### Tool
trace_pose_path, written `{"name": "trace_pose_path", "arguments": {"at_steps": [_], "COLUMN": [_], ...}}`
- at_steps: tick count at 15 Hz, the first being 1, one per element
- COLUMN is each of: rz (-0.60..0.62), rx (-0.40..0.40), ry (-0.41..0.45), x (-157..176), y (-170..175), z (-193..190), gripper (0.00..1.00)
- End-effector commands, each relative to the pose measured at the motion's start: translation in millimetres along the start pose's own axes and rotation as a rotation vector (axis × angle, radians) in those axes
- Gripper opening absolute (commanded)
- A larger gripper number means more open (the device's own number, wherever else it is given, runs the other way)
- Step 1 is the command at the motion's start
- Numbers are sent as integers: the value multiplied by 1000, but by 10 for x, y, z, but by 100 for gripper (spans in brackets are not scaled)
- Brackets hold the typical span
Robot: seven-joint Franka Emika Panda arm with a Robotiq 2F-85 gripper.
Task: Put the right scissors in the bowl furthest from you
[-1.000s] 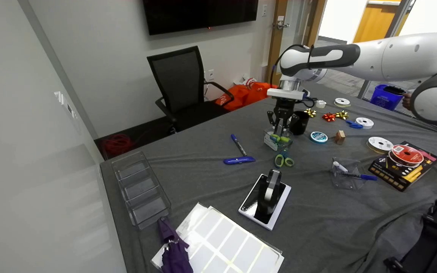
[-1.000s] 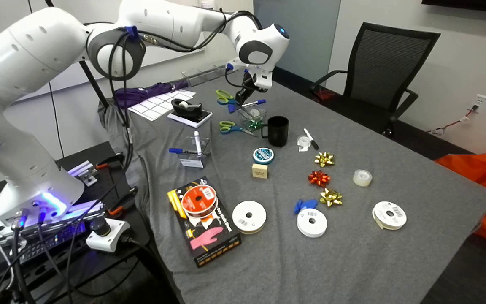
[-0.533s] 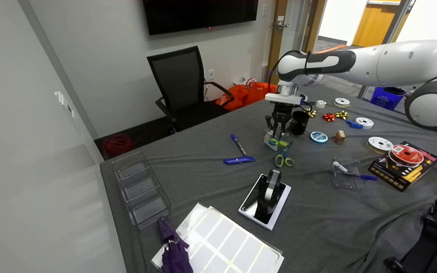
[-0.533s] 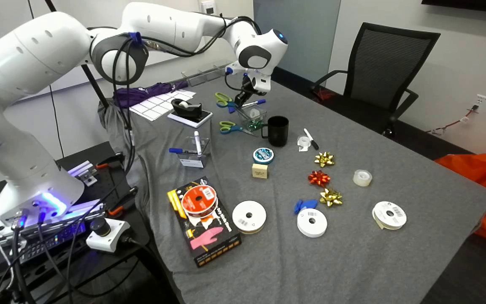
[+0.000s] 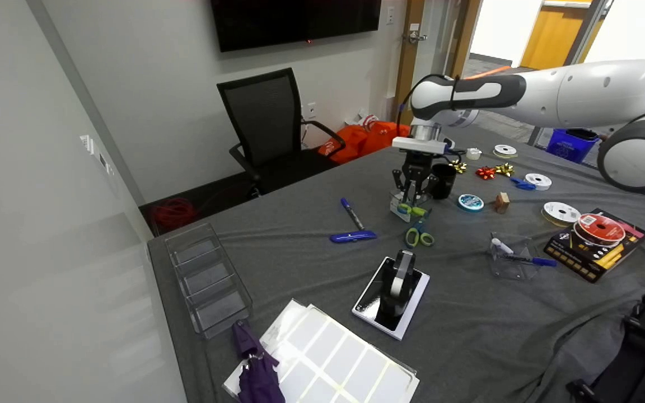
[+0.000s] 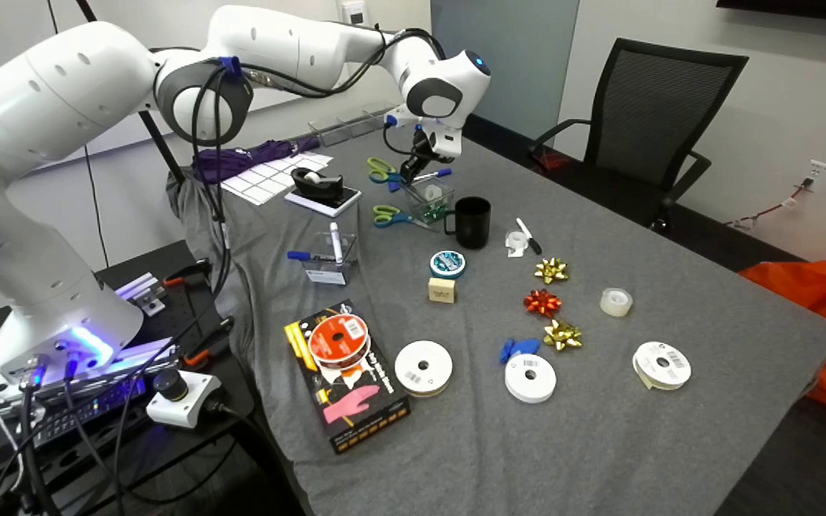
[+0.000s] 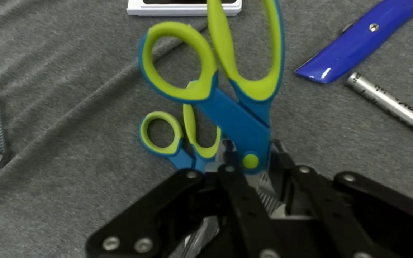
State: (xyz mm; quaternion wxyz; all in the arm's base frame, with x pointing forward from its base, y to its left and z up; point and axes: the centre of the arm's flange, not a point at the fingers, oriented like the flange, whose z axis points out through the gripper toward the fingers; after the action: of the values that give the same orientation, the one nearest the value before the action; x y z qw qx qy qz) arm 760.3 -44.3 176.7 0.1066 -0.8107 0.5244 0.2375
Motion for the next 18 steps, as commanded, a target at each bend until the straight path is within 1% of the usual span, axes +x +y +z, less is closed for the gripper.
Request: {"name": "trace_pose_path", "arguments": {"at_steps": [1, 4, 6, 9, 18], "rz": [-1, 0, 4, 19, 30], "rx": [36, 69, 84, 84, 76], "ry": [-18, -32, -26, -6, 11], "x": [136, 149, 192, 283, 434], "y": [-95, -84, -85, -90, -130], "z": [-146, -291, -331, -289, -104], "gripper": [6, 6, 6, 6, 6]}}
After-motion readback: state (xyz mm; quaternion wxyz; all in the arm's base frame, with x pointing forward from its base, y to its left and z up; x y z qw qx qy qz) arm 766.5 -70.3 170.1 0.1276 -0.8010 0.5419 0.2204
